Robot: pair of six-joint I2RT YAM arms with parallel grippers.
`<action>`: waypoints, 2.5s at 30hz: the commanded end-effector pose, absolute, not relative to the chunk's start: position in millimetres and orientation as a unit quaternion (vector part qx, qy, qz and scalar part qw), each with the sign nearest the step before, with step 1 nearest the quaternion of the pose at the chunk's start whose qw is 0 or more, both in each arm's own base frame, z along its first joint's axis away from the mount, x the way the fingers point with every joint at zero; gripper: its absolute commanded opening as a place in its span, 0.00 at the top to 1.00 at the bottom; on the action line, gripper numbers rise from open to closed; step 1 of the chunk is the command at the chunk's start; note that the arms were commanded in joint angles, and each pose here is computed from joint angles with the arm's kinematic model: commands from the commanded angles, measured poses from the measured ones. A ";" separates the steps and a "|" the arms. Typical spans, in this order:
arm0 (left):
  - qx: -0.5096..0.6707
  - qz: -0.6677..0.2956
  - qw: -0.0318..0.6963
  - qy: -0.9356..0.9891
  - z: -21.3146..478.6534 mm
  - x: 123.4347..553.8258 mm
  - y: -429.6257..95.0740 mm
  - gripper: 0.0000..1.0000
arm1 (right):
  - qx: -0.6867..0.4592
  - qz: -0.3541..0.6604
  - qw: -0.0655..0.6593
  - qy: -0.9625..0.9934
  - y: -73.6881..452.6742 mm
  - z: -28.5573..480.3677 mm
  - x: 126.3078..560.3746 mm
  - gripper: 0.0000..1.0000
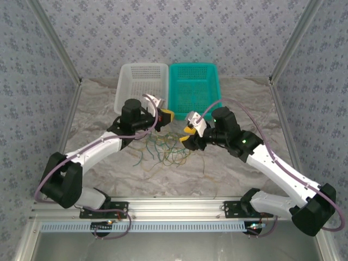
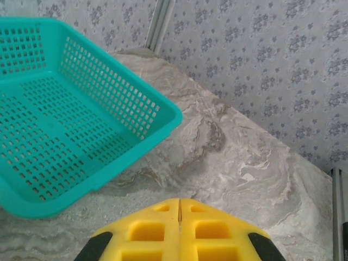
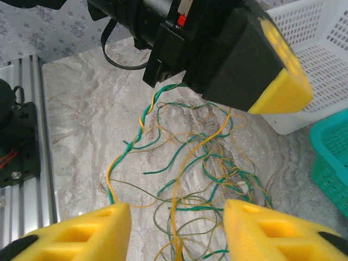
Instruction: Untangle the cables
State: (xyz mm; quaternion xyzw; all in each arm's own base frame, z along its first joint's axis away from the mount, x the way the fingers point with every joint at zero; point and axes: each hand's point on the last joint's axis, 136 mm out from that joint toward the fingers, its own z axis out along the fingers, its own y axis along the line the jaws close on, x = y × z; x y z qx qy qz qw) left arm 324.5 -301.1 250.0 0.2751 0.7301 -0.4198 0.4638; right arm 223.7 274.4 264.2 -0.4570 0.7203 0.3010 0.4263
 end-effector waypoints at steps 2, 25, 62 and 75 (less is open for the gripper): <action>0.303 -0.434 0.503 0.684 280.9 313.7 -302.2 1.00 | -0.417 0.336 0.469 0.702 267.5 305.2 219.6 0.12; 0.371 -0.475 0.559 0.569 324.5 266.0 -312.7 1.00 | -0.313 0.492 0.360 0.729 297.9 290.3 275.0 0.29; 0.128 -0.318 0.646 0.682 300.7 328.6 -224.8 1.00 | -0.307 0.515 0.471 0.647 274.4 327.7 210.9 0.42; 0.120 -0.320 0.649 0.680 297.8 322.2 -218.3 1.00 | -0.280 0.484 0.476 0.679 288.9 317.9 238.9 1.00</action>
